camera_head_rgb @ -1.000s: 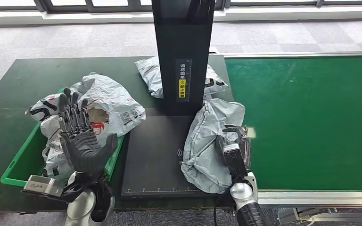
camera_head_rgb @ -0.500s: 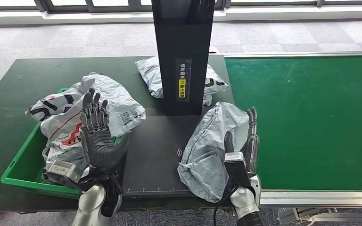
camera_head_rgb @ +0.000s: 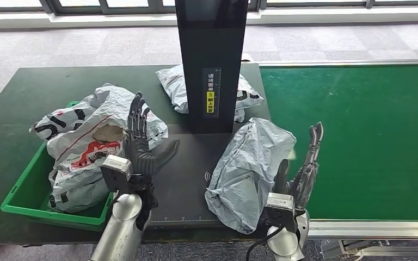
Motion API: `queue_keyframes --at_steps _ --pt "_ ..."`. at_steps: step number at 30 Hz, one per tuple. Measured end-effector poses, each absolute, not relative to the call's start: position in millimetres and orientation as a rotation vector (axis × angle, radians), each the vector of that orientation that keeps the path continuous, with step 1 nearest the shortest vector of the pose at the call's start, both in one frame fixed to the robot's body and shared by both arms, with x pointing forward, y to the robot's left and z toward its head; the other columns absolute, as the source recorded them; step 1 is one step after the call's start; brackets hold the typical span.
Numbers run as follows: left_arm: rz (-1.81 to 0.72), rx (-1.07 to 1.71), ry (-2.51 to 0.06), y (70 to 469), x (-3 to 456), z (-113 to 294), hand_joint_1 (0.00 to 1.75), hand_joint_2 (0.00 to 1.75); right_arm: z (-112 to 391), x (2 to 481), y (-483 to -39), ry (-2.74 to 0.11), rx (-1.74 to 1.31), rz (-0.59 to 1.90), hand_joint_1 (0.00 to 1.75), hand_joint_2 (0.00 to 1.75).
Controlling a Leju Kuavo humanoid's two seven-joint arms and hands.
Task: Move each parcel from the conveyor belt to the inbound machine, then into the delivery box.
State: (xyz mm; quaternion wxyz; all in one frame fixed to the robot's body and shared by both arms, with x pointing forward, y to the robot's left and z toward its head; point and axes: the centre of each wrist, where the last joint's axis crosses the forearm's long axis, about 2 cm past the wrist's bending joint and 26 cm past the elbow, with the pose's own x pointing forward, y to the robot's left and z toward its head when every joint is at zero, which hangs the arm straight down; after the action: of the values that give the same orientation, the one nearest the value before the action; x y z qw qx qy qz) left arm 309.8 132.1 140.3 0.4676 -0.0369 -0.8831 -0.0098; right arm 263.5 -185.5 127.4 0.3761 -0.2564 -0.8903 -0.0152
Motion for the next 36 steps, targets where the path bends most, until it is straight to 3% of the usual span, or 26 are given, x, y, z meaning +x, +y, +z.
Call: queue_keyframes --at_steps 2,5,9,19,36 --pt "-0.048 -0.077 -2.162 130 313 140 0.00 1.75 129 264 -185 -2.285 -0.656 -0.038 0.00 1.75" --pt "-0.106 -0.058 -2.156 125 316 139 0.00 1.75 133 262 -186 -2.306 -0.681 -0.013 0.00 1.75" --pt "-0.362 -0.060 -2.118 107 321 141 0.00 1.75 166 258 -197 -2.420 -0.907 0.058 0.00 1.75" --pt "-0.772 -0.117 -1.905 49 310 121 0.00 1.75 255 227 -279 -2.518 -1.493 -0.213 0.00 1.75" --pt "-1.044 -0.121 -1.758 18 286 102 0.00 1.75 269 218 -305 -2.479 -1.664 -0.273 0.00 1.75"
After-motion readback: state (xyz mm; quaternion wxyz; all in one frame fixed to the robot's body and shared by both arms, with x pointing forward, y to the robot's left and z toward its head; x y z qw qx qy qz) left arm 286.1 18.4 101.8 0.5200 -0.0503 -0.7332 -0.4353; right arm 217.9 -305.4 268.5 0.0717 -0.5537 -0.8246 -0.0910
